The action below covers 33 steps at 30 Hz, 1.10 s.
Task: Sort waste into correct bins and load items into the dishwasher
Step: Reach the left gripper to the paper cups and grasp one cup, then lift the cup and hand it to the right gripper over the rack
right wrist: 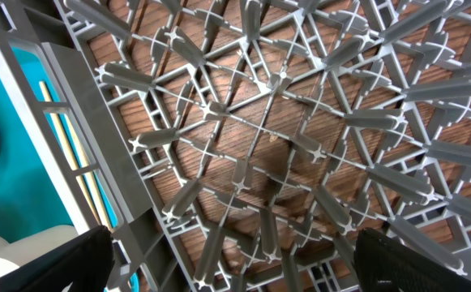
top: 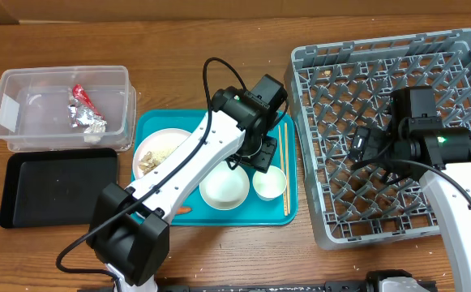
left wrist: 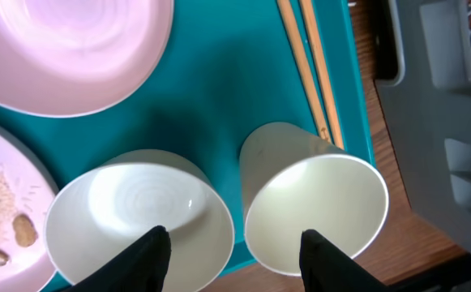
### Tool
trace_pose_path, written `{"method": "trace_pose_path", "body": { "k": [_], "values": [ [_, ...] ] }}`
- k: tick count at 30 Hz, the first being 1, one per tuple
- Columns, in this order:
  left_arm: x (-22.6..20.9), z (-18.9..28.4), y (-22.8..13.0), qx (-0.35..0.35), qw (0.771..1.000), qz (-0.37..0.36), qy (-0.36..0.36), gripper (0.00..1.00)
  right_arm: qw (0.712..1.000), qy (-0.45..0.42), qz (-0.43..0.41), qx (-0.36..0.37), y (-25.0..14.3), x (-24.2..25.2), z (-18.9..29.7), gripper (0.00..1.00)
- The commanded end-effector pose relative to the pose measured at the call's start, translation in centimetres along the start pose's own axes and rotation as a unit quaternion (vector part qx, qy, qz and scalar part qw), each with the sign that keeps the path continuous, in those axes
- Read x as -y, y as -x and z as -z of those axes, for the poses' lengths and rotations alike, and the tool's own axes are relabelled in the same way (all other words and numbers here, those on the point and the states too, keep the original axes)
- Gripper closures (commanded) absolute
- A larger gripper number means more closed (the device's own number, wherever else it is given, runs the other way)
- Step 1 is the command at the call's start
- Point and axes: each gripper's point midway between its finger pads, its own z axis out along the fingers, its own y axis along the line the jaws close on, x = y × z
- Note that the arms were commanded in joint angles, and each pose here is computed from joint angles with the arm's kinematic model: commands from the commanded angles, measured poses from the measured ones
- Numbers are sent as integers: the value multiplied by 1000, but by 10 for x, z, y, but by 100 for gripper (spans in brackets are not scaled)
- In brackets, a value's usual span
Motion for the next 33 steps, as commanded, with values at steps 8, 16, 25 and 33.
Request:
{"method": "trace_pose_path", "body": {
  "k": [8, 16, 25, 33],
  "values": [
    [8, -41, -17, -29, 999, 10, -42, 65, 1000, 2, 0, 22, 9, 0, 10, 3],
    [7, -43, -19, -32, 999, 11, -40, 76, 1000, 2, 0, 22, 9, 0, 10, 3],
    [9, -49, -18, -27, 999, 13, -44, 92, 1000, 2, 0, 22, 9, 0, 10, 3],
    [7, -44, -14, -21, 999, 19, -45, 96, 1000, 2, 0, 22, 9, 0, 10, 3]
  ]
}}
